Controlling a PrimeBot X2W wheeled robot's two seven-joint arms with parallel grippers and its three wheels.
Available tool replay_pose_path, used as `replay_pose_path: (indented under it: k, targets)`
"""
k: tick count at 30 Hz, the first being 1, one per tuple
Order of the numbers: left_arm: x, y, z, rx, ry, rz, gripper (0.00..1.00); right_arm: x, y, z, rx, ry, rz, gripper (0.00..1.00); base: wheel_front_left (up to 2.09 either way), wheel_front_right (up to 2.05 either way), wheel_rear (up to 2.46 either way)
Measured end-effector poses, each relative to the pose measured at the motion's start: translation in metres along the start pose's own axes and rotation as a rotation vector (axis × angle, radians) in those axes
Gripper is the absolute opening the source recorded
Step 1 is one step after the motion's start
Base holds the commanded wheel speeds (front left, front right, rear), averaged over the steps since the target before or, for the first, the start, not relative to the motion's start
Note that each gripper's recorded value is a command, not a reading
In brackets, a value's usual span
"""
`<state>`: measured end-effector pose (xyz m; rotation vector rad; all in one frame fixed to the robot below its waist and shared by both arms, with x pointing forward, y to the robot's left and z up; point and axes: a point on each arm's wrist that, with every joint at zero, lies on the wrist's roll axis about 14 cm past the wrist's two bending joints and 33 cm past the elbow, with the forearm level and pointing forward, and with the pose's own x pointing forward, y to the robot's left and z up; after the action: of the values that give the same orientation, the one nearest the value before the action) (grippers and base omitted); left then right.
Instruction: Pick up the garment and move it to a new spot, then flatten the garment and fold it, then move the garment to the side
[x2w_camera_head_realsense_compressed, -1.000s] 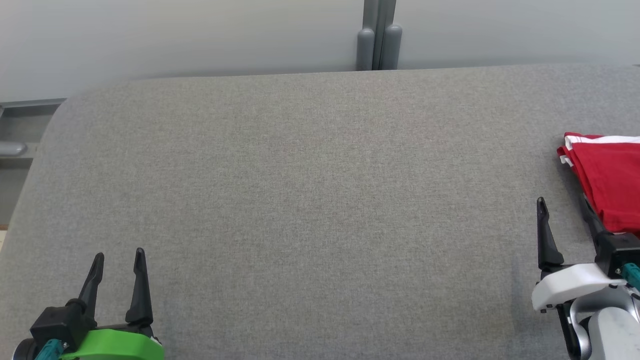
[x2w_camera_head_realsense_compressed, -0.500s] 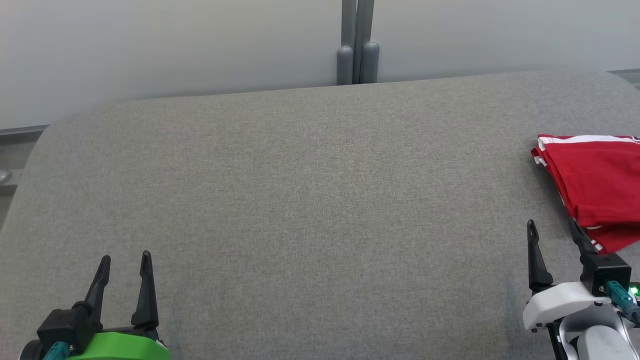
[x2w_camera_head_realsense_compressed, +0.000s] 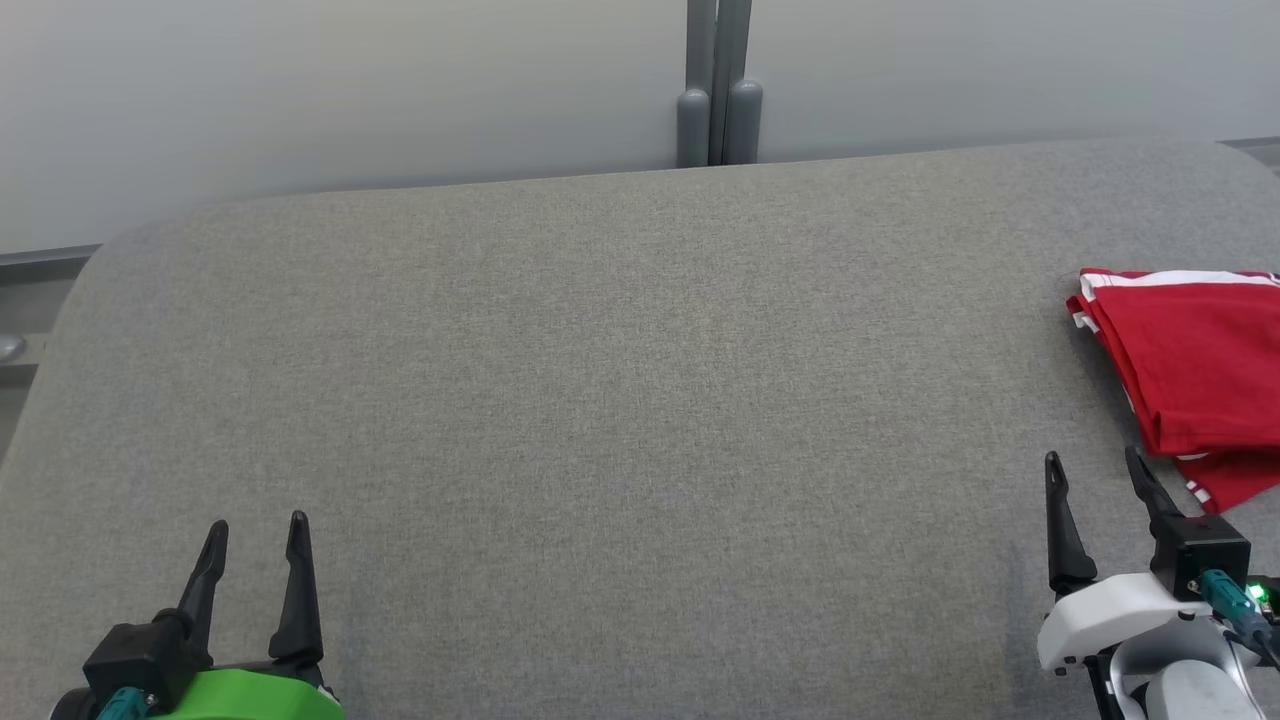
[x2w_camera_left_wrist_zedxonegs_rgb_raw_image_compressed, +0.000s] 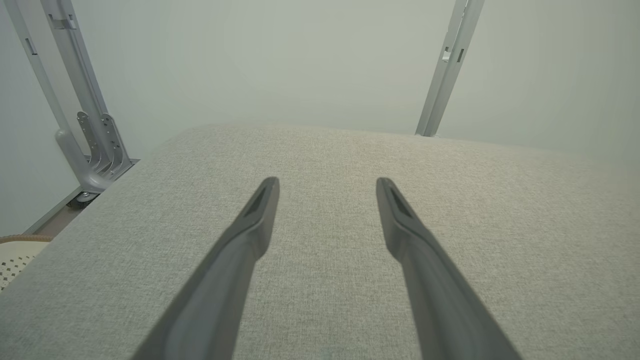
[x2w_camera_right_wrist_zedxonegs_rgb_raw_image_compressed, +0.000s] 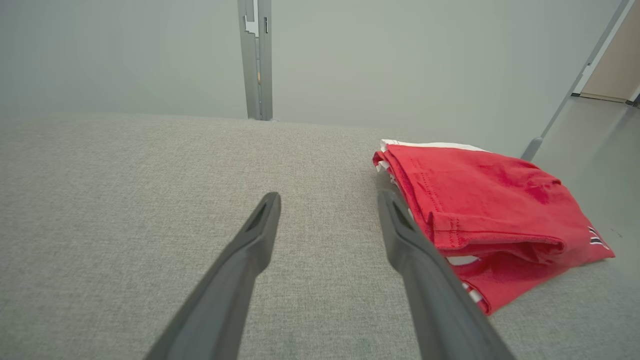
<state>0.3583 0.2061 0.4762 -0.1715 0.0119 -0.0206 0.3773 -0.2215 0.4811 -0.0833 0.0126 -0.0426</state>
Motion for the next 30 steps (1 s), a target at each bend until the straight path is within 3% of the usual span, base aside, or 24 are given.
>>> replay_pose_path:
  k: [5, 6, 13, 30]
  targets:
    - [0.000, 0.000, 0.001, 0.000, -0.002, 0.000, 1.00, 0.000, 0.000, 0.000, 0.000, -0.001, 0.001, 1.00, 0.00, 0.00, 0.00]
    - [0.000, 0.000, 0.001, 0.000, -0.002, 0.000, 0.00, 0.000, 0.000, 0.001, -0.001, -0.002, 0.002, 0.00, 0.00, 0.00, 0.00]
    - [-0.006, -0.001, -0.020, -0.029, 0.062, 0.016, 0.00, -0.012, 0.006, -0.028, 0.033, 0.092, 0.001, 0.00, 0.00, 0.00, 0.00]
    - [-0.005, 0.005, -0.023, -0.315, 0.085, 0.088, 0.00, -0.011, -0.001, -0.026, 0.380, 0.102, -0.075, 0.00, 0.00, 0.00, 0.00]
